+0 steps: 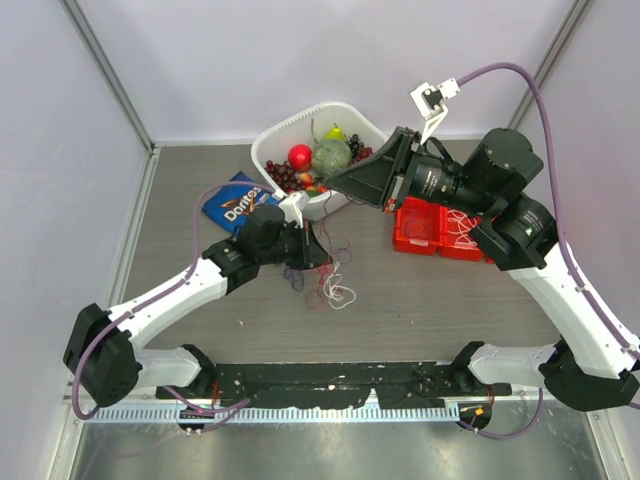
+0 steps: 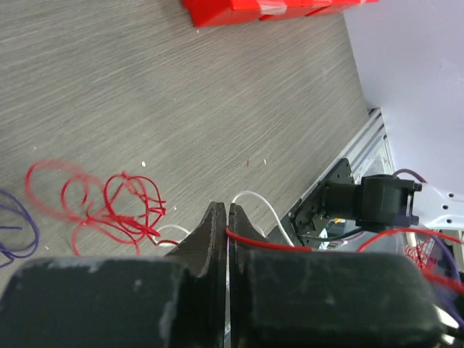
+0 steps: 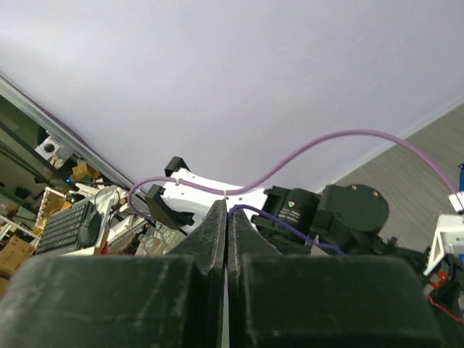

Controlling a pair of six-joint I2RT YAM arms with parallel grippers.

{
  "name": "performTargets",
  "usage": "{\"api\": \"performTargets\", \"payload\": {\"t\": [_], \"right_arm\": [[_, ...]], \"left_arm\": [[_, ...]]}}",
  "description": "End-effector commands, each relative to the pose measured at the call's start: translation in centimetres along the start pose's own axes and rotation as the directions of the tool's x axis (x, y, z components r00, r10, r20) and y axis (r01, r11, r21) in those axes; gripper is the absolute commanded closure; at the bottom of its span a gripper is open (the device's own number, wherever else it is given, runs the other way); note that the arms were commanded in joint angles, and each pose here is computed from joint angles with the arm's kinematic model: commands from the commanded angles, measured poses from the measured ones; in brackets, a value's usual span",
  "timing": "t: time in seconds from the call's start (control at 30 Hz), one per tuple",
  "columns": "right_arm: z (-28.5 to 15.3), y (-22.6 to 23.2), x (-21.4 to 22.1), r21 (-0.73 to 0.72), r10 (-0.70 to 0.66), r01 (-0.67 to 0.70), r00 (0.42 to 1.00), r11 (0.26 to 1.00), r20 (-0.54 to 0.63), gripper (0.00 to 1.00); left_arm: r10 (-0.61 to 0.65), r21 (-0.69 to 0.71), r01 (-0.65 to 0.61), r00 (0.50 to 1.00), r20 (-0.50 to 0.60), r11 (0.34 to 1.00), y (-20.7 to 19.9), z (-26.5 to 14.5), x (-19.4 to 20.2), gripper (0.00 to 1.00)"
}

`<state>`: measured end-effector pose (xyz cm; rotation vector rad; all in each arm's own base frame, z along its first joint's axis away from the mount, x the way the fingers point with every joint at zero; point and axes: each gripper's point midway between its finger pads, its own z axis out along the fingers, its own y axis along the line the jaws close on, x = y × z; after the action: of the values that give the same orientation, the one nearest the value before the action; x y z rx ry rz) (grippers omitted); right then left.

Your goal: Untangle the cables

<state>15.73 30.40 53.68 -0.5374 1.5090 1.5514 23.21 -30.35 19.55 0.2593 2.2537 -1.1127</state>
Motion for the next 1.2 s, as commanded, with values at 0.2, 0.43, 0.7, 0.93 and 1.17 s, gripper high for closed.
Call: {"api": "performTargets", "payload": {"t": [0.2, 0.43, 0.7, 0.93, 1.17], "right_arm": [[-1.9, 6.9, -9.3, -0.06, -0.146, 0.169, 0.949, 0.984, 0.28, 0.99], [-3.6, 10.6, -13.2, -0.088, -0.189, 0.246, 0.891, 0.965, 0.412, 0.99], [-5.4, 3.5, -13.2, 0.274, -0.279, 0.172, 0.862, 0.946, 0.423, 0.99], [-11.1, -8.6, -10.5, 0.784, -0.391, 0.027, 0.877, 0.62, 0.279, 0.99], [-13.0, -16.4, -6.6, 0.93, -0.374, 0.062, 0.924, 0.363, 0.085, 0.99]], "left_arm": [[-0.235, -0.157, 0.22, 0.968, -0.09, 0.963, 7.0, 2.0, 8.1, 1.0], [-0.258, -0.225, 0.231, 0.961, -0.098, 0.946, 9.5, 1.4, 10.6, 1.0], [-0.23, -0.229, 0.196, 0.965, -0.128, 0.953, 8.4, 1.1, 9.4, 1.0], [-0.218, -0.199, 0.193, 0.97, -0.112, 0.961, 5.6, -0.6, 6.9, 1.0], [-0.209, -0.148, 0.194, 0.974, -0.093, 0.97, 2.8, -2.2, 4.7, 1.0]]}}
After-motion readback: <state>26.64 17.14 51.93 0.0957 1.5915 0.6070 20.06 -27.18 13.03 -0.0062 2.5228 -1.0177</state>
